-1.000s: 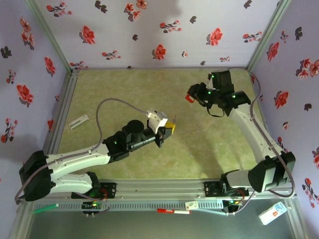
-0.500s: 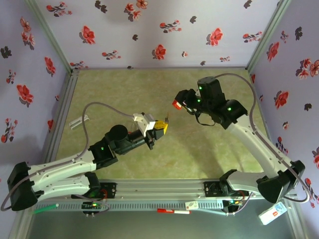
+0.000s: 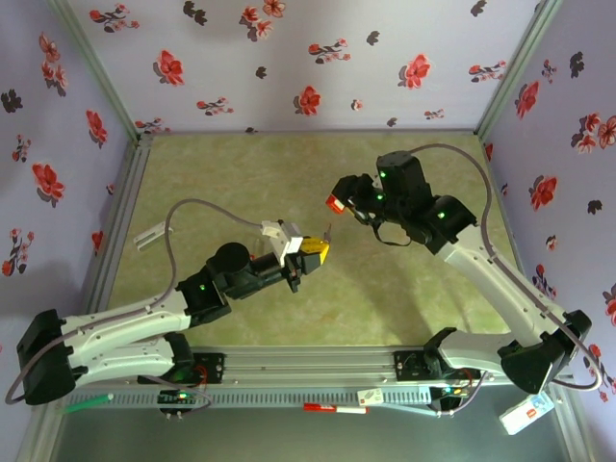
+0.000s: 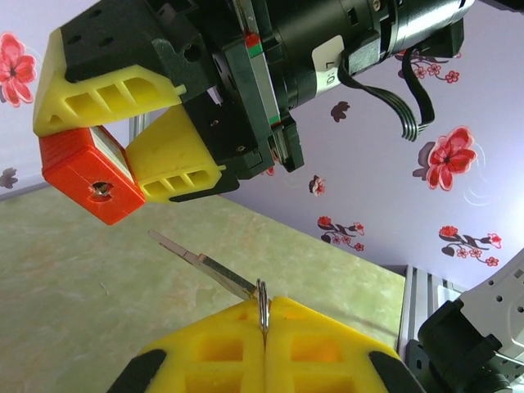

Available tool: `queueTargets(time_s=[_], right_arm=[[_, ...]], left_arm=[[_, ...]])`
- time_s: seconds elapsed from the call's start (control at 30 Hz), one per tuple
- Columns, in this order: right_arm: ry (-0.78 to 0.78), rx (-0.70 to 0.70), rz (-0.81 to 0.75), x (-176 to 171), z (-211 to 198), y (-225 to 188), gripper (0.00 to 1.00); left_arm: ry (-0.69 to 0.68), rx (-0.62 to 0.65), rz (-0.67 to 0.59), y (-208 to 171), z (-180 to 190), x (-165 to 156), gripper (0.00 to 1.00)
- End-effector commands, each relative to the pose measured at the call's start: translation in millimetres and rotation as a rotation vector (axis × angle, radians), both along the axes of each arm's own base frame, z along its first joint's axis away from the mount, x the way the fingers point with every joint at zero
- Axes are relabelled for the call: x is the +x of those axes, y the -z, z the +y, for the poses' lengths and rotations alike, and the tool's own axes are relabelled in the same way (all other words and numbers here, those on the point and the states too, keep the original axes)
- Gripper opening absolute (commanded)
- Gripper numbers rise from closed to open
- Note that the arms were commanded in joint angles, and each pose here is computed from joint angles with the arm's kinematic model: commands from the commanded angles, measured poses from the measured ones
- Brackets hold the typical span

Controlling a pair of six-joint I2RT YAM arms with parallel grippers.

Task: Unlock with the key

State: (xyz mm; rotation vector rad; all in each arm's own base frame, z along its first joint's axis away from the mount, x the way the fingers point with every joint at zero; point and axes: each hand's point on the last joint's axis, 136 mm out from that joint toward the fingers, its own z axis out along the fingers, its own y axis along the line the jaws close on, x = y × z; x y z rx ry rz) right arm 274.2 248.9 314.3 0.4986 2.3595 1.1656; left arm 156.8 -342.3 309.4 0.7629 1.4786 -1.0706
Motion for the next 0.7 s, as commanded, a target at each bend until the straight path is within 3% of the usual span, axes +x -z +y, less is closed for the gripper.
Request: queueTargets(time_s=[0.0,0.67], right_arm=[[0.019,0.025,-0.033,1,-1,-19,0.05],[-0.082,0.06,0.017,-17,12,-10,0.03]], left_arm=[[0.019,-0.049,-0.01,-12,-2,-4,0.0],[0.02,-0.038,-0.011,-9,-3,-3,0.0]])
